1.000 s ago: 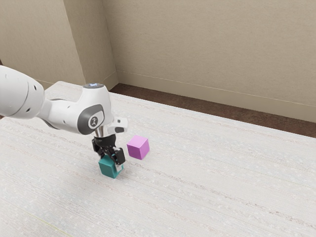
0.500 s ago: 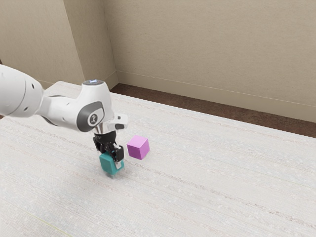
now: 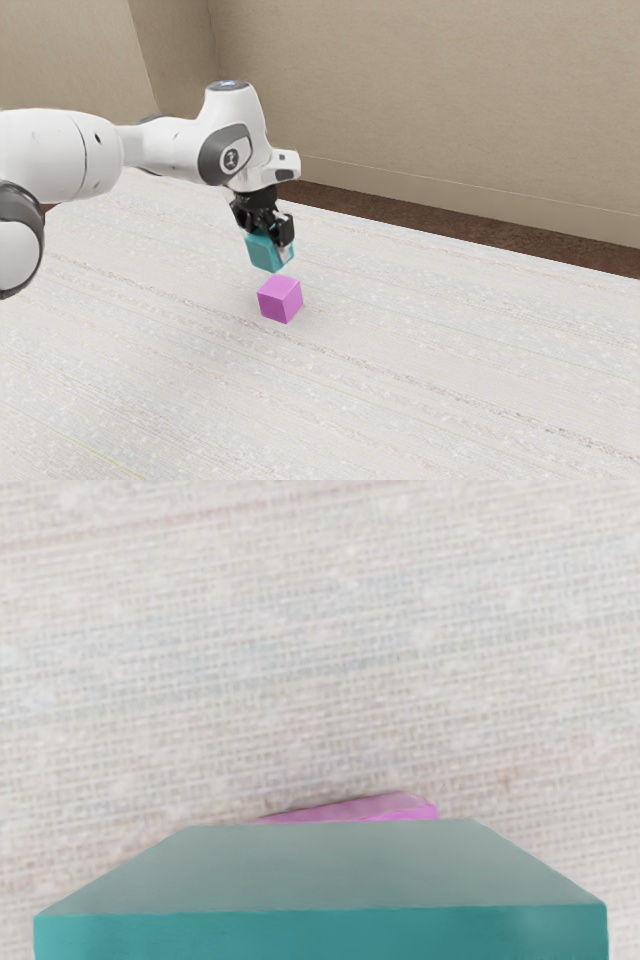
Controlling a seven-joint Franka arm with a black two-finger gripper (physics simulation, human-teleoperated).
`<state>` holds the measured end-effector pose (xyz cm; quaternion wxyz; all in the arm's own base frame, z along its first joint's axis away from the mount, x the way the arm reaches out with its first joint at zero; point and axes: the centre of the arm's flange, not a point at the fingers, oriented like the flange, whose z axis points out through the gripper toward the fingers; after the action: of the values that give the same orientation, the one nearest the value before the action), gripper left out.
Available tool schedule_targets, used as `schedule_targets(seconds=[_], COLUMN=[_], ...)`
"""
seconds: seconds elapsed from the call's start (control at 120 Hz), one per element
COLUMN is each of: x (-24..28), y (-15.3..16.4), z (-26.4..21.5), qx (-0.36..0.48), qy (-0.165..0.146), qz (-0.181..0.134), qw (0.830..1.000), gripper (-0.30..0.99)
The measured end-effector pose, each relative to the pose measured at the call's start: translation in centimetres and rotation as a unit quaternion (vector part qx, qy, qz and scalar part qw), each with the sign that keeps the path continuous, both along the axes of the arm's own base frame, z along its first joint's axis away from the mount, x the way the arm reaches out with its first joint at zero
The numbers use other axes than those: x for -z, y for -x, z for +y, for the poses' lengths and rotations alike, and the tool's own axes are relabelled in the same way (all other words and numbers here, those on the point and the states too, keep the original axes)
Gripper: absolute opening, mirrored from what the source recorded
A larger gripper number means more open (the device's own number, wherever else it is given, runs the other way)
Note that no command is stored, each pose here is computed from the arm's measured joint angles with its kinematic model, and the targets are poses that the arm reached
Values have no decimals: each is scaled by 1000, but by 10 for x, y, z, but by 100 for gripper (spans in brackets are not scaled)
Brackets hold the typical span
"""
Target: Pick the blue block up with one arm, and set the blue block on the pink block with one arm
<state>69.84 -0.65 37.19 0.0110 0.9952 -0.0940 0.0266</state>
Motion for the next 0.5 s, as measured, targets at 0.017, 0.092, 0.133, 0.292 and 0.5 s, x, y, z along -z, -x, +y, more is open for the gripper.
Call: schedule_targets(seconds=[0.017, 0.092, 0.133, 0.292, 0.5], x=[5, 19, 24, 37, 47], y=[-2, -8, -9, -10, -8], z=[1, 2, 2, 0, -3], qx=[-3, -13, -16, -26, -35], qy=[1, 4, 5, 3, 2], qz=[5, 20, 26, 44, 56], qw=[1000, 1000, 1000, 999, 998], gripper=[40, 40, 40, 40, 40])
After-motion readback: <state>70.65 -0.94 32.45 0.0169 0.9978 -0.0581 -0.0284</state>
